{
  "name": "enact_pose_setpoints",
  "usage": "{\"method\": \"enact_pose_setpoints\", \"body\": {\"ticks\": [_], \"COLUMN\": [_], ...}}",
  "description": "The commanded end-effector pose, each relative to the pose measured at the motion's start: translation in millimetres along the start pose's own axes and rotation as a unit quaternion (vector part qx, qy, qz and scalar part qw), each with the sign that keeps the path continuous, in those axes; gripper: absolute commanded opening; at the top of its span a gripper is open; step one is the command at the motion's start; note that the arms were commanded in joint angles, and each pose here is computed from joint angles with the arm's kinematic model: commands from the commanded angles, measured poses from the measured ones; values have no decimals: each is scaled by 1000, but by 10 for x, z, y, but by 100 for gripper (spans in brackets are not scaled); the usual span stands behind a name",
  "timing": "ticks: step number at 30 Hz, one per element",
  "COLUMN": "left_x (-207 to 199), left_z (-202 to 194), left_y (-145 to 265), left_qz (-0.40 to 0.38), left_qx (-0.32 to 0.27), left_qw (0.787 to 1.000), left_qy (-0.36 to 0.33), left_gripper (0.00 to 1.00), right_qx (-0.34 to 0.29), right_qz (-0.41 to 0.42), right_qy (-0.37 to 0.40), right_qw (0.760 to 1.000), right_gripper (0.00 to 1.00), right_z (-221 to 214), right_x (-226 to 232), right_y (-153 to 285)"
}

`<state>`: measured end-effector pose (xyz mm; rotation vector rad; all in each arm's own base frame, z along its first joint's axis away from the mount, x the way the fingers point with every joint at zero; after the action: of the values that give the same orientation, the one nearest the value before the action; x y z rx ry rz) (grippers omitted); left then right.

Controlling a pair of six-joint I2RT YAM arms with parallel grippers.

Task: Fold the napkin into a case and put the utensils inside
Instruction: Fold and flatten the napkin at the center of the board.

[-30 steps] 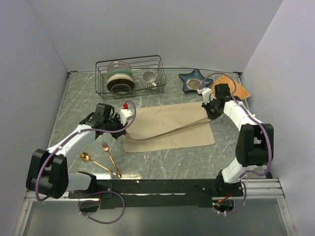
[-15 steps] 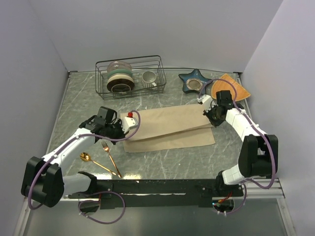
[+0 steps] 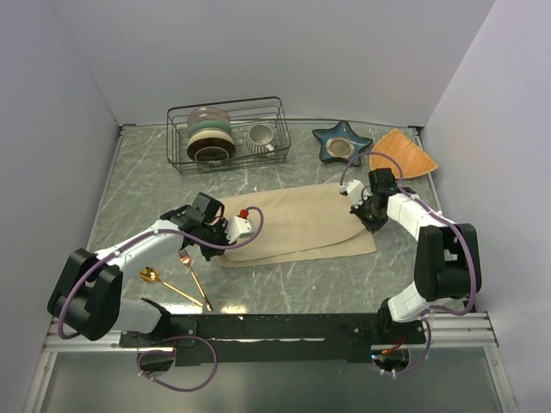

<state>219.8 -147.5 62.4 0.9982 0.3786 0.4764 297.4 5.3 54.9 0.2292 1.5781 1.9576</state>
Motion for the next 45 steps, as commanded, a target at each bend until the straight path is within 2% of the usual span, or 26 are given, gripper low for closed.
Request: {"method": "enact_pose_setpoints", "body": {"ticks": [1, 15, 29, 37, 45], "left_x": [14, -56, -33, 8, -9], "left_z": [-33, 37, -47, -101, 3], "left_y": [-19, 259, 27, -33, 153], "left_qz": [6, 11, -4, 2, 10], "left_qx": [7, -14, 14, 27, 9], "left_qw": [1000, 999, 1000, 999, 999], "left_qy": [-16, -30, -16, -18, -29], "left_gripper": [1, 1, 1, 1, 1], "right_qx": [-1, -19, 17, 22, 5], "right_qz": [-15, -11, 24, 30, 18], "right_qy": [11, 35, 11, 14, 31], "right_qw": [1000, 999, 1000, 999, 999], "right_gripper": [0, 0, 0, 0, 0], "right_z": [16, 27, -122, -132, -74], "right_x": [-53, 46, 195, 198, 156], "right_y": [-9, 379, -73, -92, 267]}}
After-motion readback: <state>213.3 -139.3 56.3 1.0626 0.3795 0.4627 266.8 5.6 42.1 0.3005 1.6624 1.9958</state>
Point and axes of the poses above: each gripper's point midway between its finger pads, its own y axis back along the fingers, its own x axis along the line the jaws close on, z = x × y, the point moved 2 cm from there along y, back along the fingers, and after that the axes turned 14 degrees about y, right-handed, at the moved point
